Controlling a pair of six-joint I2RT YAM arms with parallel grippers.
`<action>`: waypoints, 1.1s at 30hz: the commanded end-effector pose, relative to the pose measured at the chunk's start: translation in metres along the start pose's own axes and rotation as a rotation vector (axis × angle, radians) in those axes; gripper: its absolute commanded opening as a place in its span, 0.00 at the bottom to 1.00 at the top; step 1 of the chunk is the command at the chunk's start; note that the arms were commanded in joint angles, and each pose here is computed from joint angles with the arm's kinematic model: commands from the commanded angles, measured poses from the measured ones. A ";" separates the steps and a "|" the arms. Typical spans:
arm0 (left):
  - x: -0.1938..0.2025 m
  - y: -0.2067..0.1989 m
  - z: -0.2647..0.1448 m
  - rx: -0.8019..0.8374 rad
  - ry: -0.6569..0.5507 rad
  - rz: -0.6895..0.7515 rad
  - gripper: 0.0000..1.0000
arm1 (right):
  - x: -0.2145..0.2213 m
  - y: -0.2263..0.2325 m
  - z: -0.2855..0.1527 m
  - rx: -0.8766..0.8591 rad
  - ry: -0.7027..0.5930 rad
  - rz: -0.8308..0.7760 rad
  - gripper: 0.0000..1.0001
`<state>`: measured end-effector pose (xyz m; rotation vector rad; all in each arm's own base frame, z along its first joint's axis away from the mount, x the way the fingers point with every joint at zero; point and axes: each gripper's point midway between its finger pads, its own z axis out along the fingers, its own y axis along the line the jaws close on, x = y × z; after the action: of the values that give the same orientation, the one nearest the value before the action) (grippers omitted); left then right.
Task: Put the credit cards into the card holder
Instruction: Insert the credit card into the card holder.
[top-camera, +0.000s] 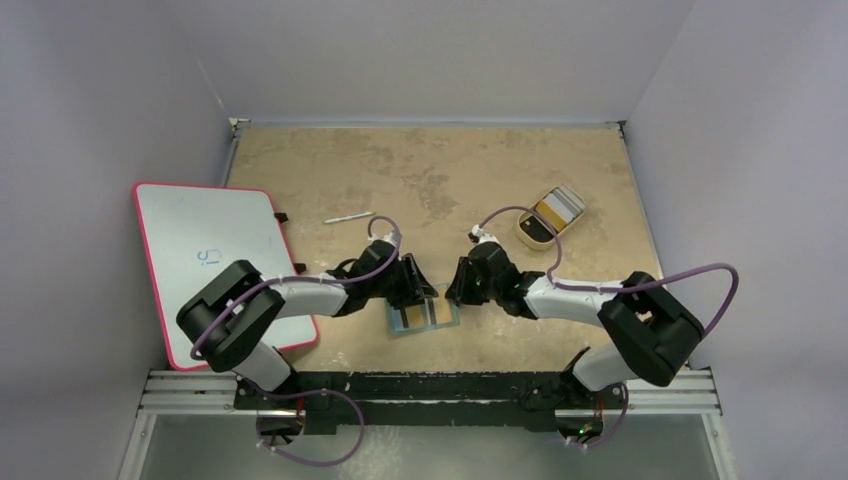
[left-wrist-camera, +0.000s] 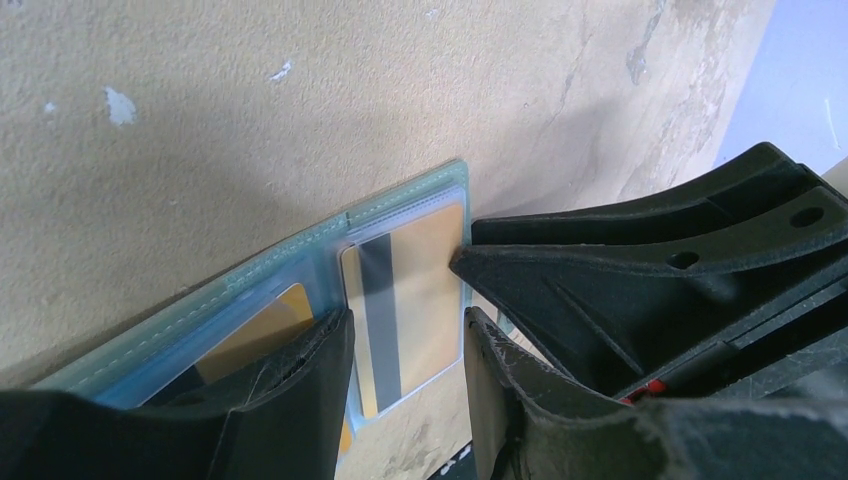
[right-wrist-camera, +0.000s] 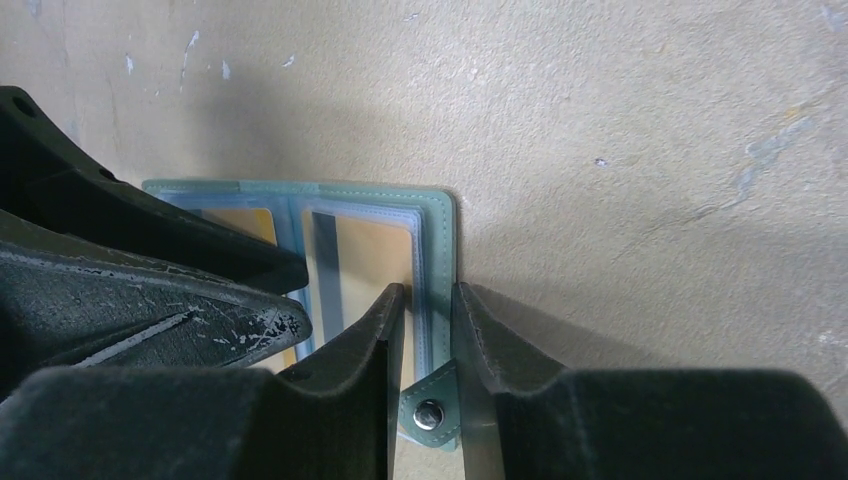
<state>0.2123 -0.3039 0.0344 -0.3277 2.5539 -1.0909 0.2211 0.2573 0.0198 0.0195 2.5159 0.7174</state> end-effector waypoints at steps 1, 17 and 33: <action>-0.016 -0.041 0.004 0.092 -0.026 0.065 0.43 | 0.001 0.001 -0.004 0.009 -0.001 0.026 0.27; -0.045 0.028 -0.046 -0.260 -0.111 0.190 0.50 | -0.027 0.014 -0.020 0.008 -0.070 -0.032 0.31; -0.033 0.042 -0.037 -0.247 -0.091 0.152 0.51 | -0.029 0.031 -0.020 -0.059 -0.058 -0.055 0.31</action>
<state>0.2195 -0.2354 0.0342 -0.2363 2.6149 -0.6581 0.2266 0.2567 0.0459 -0.0116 2.4846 0.6969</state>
